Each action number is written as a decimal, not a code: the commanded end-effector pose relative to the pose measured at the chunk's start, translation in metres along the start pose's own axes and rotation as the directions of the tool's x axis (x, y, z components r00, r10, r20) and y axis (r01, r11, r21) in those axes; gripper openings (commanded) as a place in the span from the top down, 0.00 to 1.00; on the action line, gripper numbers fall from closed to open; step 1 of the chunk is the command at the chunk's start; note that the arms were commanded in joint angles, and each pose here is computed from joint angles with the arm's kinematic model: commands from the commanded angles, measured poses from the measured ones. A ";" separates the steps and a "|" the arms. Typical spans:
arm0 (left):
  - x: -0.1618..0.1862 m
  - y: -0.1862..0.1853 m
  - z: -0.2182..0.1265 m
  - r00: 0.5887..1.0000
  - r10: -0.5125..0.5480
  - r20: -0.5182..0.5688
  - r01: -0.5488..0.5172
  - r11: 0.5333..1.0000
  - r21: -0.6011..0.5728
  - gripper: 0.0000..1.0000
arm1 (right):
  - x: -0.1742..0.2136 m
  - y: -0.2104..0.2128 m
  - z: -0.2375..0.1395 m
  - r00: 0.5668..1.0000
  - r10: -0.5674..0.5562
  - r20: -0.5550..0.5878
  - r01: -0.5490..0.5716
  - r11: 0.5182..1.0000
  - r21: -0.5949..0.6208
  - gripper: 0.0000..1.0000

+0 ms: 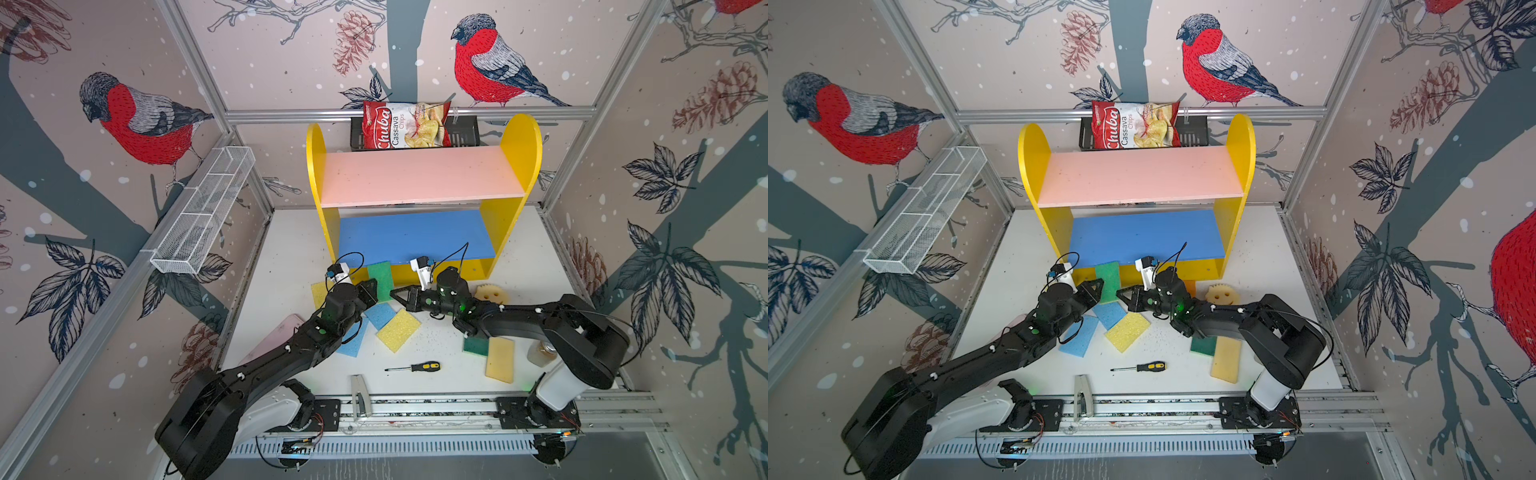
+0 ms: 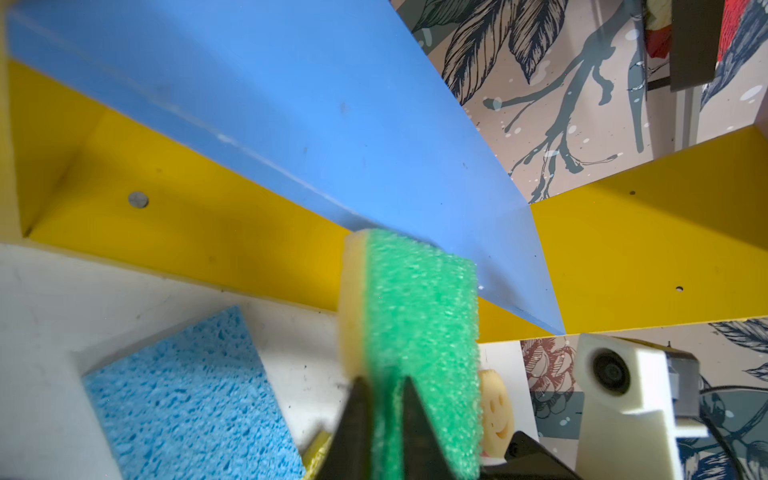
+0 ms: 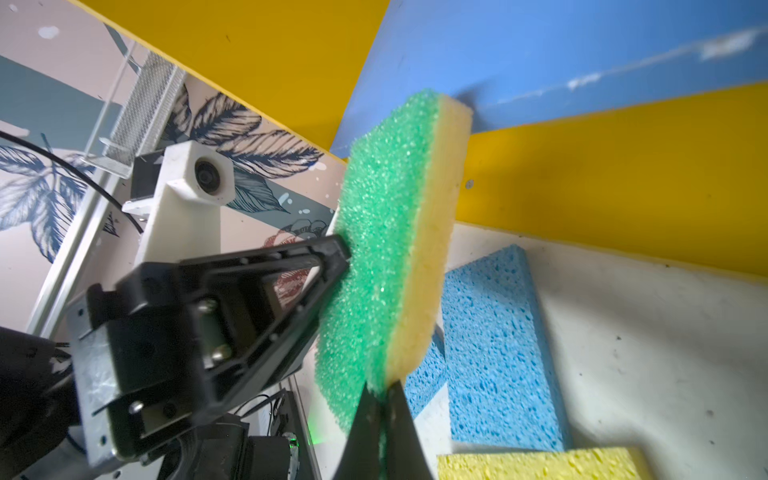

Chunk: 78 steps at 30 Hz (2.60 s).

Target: Place and organize the cleaning sponges onto the shelf

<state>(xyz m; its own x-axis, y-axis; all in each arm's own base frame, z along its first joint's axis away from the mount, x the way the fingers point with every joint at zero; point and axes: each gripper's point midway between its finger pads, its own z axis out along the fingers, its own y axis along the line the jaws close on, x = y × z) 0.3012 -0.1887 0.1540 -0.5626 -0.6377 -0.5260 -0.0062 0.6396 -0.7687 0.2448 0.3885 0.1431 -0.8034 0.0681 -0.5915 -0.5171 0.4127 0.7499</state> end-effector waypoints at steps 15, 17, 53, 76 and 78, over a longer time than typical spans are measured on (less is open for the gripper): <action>-0.027 0.057 -0.041 0.979 -0.036 0.203 0.079 0.975 -0.207 0.40 | 0.018 -0.037 0.024 0.997 -0.038 -0.061 0.047 0.987 0.156 1.00; -0.027 0.057 -0.042 0.978 -0.035 0.207 0.080 0.975 -0.209 0.40 | 0.009 -0.040 0.025 1.000 -0.024 0.001 0.024 0.986 0.167 1.00; 0.002 0.067 -0.008 0.995 -0.040 0.088 0.060 0.971 -0.233 0.40 | -0.020 -0.099 0.080 0.984 0.045 0.172 -0.106 0.926 0.364 0.72; 0.011 0.065 0.018 1.000 0.013 -0.021 -0.018 0.975 -0.220 1.00 | 0.001 -0.065 0.019 0.998 -0.029 0.062 0.012 0.966 0.258 0.97; 0.014 0.056 0.024 0.999 0.007 -0.041 -0.014 0.988 -0.156 1.00 | 0.007 -0.067 0.016 0.999 -0.018 0.046 0.006 0.966 0.260 1.00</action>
<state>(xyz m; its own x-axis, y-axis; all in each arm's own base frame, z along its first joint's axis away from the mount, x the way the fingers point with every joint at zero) 0.3057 -0.1531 0.0813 -0.5733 -0.6299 -0.5240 -0.2296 0.7375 -0.6352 0.2860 0.3737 0.0810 -0.7769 0.1287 -0.6163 -0.3953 0.6621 0.6366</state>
